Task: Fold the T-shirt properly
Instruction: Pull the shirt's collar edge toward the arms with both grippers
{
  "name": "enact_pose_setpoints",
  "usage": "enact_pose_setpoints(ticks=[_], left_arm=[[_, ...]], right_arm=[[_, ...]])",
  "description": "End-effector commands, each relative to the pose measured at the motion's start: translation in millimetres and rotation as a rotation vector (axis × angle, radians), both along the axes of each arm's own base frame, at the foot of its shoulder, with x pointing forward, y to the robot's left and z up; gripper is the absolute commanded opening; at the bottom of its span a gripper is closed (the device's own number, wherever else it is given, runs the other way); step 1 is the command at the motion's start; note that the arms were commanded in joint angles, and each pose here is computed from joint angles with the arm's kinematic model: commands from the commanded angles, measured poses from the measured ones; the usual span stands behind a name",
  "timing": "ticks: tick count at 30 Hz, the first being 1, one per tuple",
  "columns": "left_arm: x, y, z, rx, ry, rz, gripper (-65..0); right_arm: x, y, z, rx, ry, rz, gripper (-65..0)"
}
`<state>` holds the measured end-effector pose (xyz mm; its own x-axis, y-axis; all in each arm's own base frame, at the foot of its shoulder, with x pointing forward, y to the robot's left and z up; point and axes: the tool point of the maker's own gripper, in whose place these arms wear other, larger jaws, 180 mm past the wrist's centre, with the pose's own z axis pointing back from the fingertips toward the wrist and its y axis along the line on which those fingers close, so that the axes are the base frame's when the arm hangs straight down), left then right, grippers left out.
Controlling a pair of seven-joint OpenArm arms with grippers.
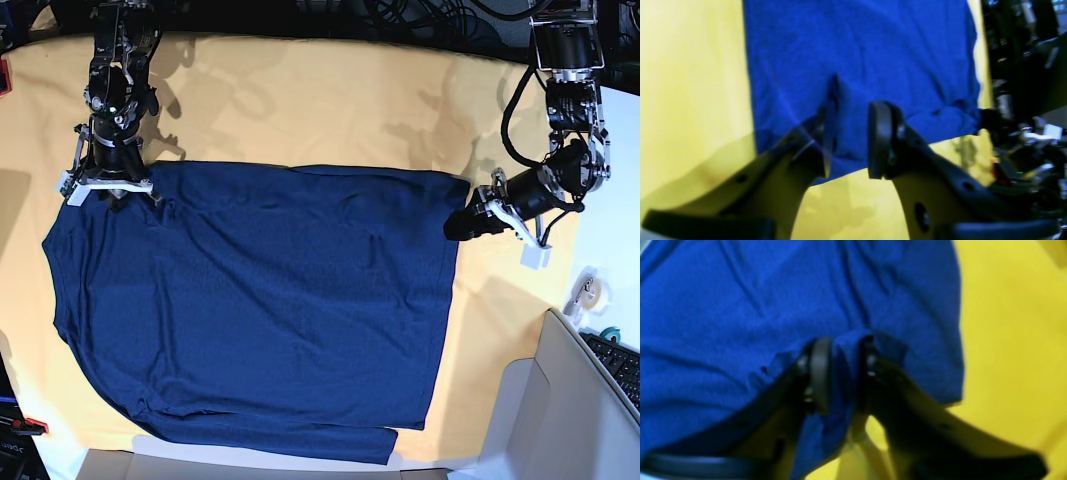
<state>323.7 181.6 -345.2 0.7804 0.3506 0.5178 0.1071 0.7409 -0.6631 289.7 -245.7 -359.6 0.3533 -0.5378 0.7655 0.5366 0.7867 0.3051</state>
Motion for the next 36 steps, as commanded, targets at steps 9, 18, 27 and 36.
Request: enact_pose_setpoints(ticks=[9, 18, 27, 36], left_arm=[[7.9, 4.9, 11.1, 0.022, -0.038, 0.000, -46.8], [0.6, 6.5, 4.3, 0.027, -0.017, 0.000, -46.8], [0.6, 5.9, 4.2, 0.025, -0.017, 0.000, -46.8], [-6.2, 6.5, -2.1, 0.027, 0.003, 0.000, -46.8]], right_arm=[[15.2, 23.6, 27.1, 0.078, 0.018, 0.098, -34.0], [-2.4, 11.6, 25.9, 0.027, 0.058, 0.112, -34.0], [-30.5, -11.9, 30.8, 0.053, 0.049, 0.016, -33.9], [-65.9, -56.8, 33.4, 0.259, -0.040, -0.212, -26.8]])
